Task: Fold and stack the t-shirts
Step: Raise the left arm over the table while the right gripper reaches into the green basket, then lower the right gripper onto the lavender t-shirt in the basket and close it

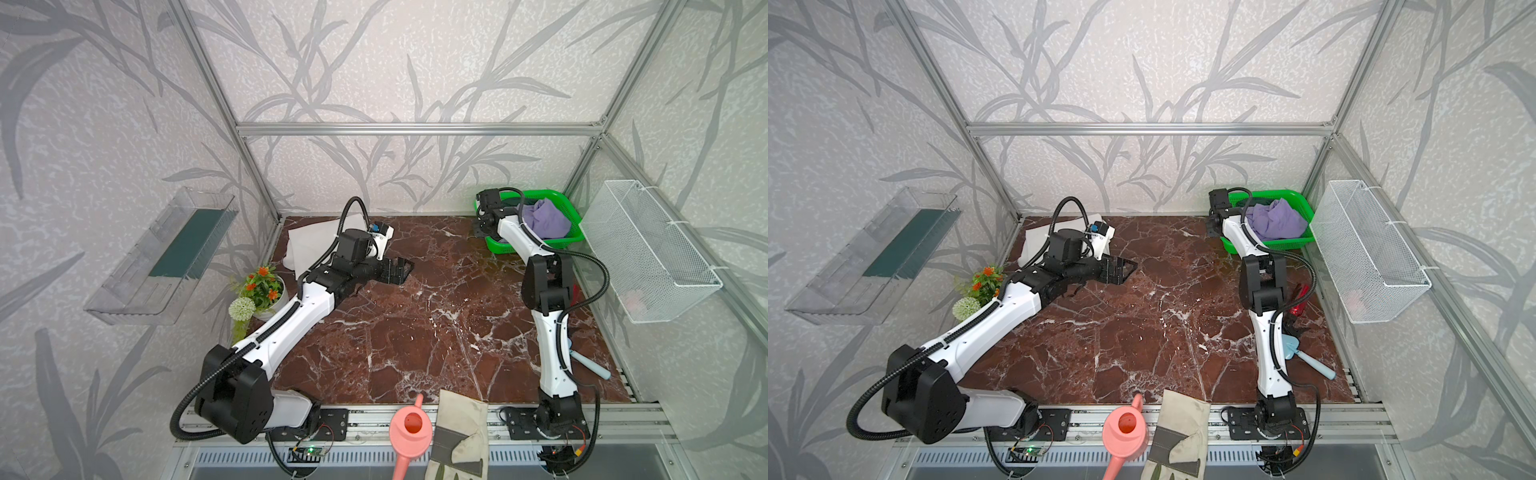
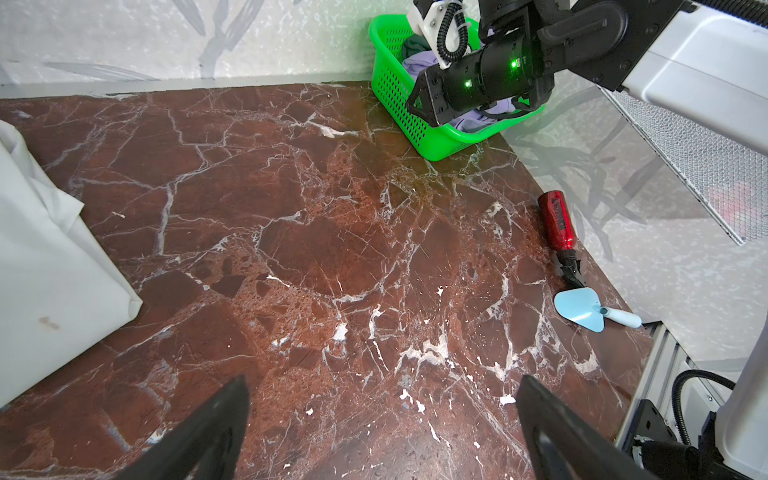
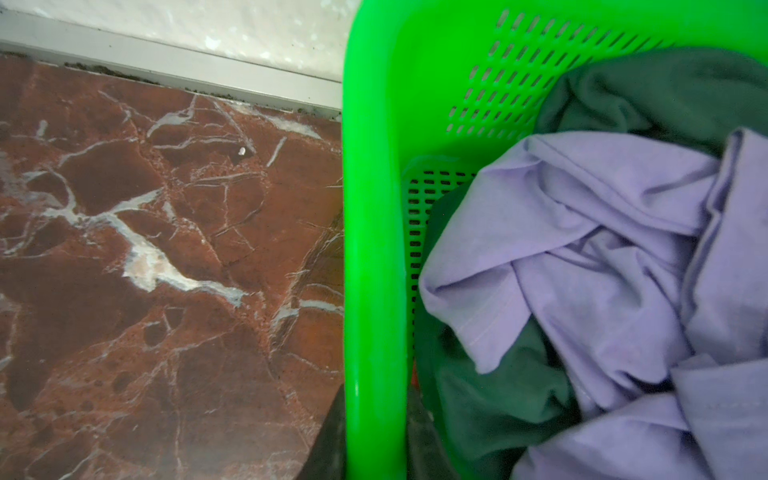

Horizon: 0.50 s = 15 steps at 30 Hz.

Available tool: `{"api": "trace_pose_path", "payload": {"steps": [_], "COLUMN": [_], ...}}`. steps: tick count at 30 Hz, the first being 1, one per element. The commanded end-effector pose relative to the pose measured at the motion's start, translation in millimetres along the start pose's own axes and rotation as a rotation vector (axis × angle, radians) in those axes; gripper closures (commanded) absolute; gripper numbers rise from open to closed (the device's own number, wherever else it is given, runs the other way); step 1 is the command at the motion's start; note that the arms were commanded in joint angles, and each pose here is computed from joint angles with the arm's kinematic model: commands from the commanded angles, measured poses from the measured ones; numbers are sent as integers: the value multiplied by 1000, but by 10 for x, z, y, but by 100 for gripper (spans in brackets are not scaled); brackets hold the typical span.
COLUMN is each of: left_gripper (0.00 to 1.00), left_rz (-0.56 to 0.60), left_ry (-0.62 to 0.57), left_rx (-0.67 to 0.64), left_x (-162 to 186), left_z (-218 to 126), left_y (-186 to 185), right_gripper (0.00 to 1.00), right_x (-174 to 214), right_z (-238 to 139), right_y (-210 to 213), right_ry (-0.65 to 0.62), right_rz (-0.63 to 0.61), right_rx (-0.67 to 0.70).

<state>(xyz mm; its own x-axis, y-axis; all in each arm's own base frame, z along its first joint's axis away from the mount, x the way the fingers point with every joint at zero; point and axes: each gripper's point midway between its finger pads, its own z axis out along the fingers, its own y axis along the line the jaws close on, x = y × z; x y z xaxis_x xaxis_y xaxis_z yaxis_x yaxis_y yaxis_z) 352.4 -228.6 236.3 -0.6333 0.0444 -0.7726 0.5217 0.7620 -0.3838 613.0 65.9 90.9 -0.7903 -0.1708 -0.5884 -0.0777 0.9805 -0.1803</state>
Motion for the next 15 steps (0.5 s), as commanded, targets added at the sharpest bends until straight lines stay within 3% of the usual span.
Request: {"api": "trace_pose_path", "payload": {"steps": [1,3,7,12,15], "left_gripper": [1,1,1,1,1], "left_rz": [23,23,21,25,33], "left_ry": [5,9,27,44,49], "left_rx": [22,39,73,87,90], "left_x": [0,6,30,60,65], "left_z": [-15,-9,17,50,48], "left_y": [-61,-89,-151,-195,-213], "right_gripper": [55,46,38,36,36], "right_x": [-9,-158,-363,-368,-275], "right_z": [-52,-221,-579,-817,-793], "right_y": [-44,-78,-245,-870,-1158], "right_ry": [14,-31,-100,-161,-140], "right_rz": [5,22,73,319,380], "right_rx": [-27,-28,4,127,189]}}
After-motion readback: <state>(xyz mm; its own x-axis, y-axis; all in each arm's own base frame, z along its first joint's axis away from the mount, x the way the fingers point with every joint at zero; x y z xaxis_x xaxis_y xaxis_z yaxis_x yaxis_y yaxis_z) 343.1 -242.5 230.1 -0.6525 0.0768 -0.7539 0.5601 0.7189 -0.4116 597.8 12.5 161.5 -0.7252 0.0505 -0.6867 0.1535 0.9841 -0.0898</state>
